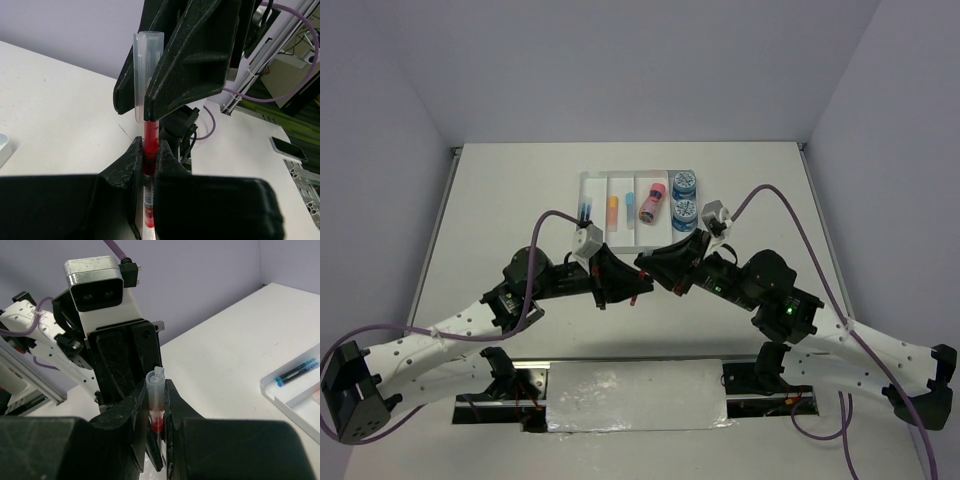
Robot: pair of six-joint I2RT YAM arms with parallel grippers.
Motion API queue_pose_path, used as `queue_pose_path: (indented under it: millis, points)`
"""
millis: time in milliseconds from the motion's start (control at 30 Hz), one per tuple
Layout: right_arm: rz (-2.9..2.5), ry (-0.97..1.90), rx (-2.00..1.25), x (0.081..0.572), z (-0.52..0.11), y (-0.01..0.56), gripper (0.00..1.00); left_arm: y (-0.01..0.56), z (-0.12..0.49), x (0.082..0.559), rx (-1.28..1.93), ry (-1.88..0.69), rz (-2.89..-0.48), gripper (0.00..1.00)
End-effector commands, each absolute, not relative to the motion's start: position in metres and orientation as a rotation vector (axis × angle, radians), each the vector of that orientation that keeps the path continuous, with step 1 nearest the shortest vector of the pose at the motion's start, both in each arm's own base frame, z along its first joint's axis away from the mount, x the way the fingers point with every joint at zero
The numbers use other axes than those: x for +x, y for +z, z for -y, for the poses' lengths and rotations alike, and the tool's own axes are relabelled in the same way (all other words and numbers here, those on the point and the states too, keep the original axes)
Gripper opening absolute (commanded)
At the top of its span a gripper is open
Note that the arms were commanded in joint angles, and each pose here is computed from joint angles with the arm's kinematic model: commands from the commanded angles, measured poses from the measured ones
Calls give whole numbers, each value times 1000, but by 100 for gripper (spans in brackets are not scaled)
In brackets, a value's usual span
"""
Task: Sort the stationery into containers
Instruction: Place the pen in the storage box.
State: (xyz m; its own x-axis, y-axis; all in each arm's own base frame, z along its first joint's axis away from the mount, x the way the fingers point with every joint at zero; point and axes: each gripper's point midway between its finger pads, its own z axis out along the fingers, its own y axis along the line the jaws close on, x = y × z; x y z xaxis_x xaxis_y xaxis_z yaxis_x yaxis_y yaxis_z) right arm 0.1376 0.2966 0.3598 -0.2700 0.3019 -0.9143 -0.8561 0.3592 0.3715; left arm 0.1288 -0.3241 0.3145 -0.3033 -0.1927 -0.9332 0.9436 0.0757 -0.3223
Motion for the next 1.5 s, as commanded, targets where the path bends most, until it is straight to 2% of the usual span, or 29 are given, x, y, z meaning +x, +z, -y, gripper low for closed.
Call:
queue_pose_path:
  millis: [0,233,367,467,500,567,600,633,667,733,767,867,933,967,1033,1100,1200,1367,1467]
  points:
    - [-1430,1360,-656,117,-324,326,0,345,321,141,742,-1412,-1263,0]
    - [-1713,1453,-690,109,-354,205,0,384,286,178,659,-1398,-1183,0]
    - [-1736,1468,-708,107,-358,193,0,401,278,187,655,-1369,-1163,0]
    - [-1720,1457,-729,110,-363,213,0,378,285,188,688,-1378,-1208,0]
    - [-1668,1454,-740,113,-366,235,12,368,286,189,693,-1368,-1227,0]
    - [-1620,1405,-704,122,-362,275,30,335,283,190,664,-1346,-1305,0]
    - [-1593,1363,-695,128,-358,289,51,324,281,191,649,-1336,-1332,0]
    - [-1626,1300,-659,139,-348,295,63,313,279,195,622,-1317,-1362,0]
    - [-1584,1249,-575,156,-340,329,70,294,277,195,610,-1310,-1425,0]
    - [-1633,1168,-501,178,-322,341,85,275,274,199,584,-1281,-1492,0]
    - [-1607,1135,-401,201,-304,370,86,260,271,206,551,-1234,-1558,0]
    - [-1666,992,-240,237,-257,383,88,232,259,235,448,-1067,-1733,0]
    - [-1726,872,-159,243,-226,377,89,235,242,269,322,-908,-1818,0]
    - [-1693,806,-111,245,-203,386,90,202,230,284,286,-790,-1966,0]
    - [-1708,744,-98,240,-185,377,92,189,205,334,154,-569,-2099,0]
    - [-1668,760,-103,224,-174,384,92,163,178,354,75,-419,-2266,0]
    - [-1673,772,-125,204,-163,379,93,168,182,399,71,-341,-2313,0]
    - [-1727,765,-160,177,-147,369,94,121,170,430,3,-194,-2474,0]
    - [-1739,782,-200,165,-145,373,94,94,164,433,-26,-149,-2548,4]
